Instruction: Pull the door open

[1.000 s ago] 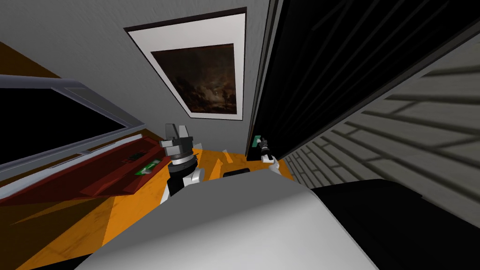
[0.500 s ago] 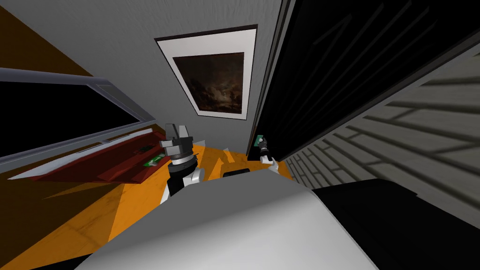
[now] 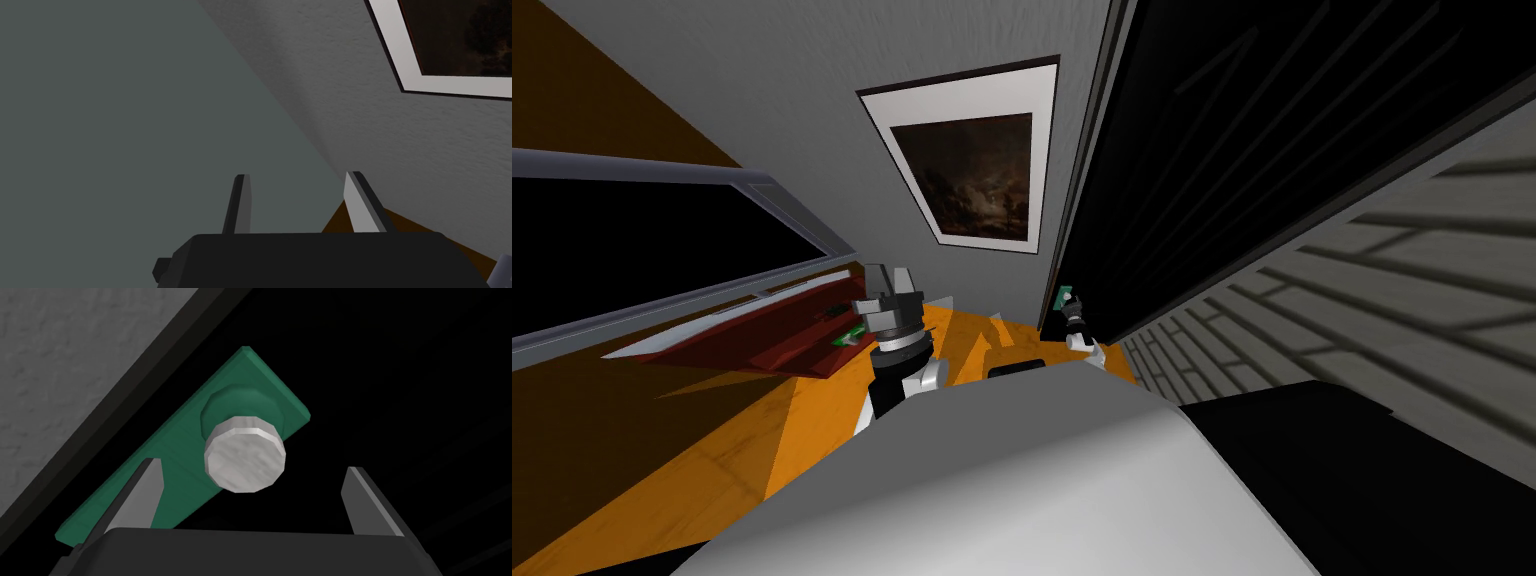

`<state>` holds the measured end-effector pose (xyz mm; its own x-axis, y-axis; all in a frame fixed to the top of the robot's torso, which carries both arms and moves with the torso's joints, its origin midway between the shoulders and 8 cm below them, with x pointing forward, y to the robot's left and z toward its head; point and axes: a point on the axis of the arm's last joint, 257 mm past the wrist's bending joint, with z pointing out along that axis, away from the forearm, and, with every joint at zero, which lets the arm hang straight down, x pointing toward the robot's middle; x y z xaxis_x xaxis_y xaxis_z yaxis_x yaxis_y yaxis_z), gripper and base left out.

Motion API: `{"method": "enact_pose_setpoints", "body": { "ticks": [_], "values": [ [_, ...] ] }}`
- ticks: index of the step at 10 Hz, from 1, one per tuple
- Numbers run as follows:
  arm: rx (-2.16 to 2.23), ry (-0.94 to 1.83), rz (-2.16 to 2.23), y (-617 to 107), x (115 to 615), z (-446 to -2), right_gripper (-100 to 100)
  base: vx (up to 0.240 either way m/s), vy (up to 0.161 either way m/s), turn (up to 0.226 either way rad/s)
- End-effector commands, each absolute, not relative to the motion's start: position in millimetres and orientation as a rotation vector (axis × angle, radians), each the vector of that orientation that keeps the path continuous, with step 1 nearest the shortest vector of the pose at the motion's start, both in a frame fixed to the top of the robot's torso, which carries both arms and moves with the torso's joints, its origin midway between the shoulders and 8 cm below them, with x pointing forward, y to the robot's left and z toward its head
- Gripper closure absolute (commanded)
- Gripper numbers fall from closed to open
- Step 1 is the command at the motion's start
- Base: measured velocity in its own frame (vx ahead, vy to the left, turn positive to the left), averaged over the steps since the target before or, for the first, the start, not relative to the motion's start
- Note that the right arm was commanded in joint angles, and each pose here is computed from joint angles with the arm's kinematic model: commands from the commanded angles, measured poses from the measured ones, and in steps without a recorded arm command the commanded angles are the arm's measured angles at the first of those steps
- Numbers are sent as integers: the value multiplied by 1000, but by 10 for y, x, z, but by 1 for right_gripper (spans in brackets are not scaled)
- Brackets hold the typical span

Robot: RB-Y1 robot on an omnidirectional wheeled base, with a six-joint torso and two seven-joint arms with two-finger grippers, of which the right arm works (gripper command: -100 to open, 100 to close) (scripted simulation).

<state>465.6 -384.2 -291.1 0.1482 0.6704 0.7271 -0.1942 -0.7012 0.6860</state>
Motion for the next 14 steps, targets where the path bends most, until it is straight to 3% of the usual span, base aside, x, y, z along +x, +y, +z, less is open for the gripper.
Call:
{"method": "enact_pose_setpoints", "body": {
  "ticks": [1, 14],
  "values": [
    [1798, 380, 1687, -3821, 4624, -2914, -100, -45, -22, 56],
    [2031, -214, 2015, -3663, 4436, -2951, -100, -64, -24, 59]
  ]
}}
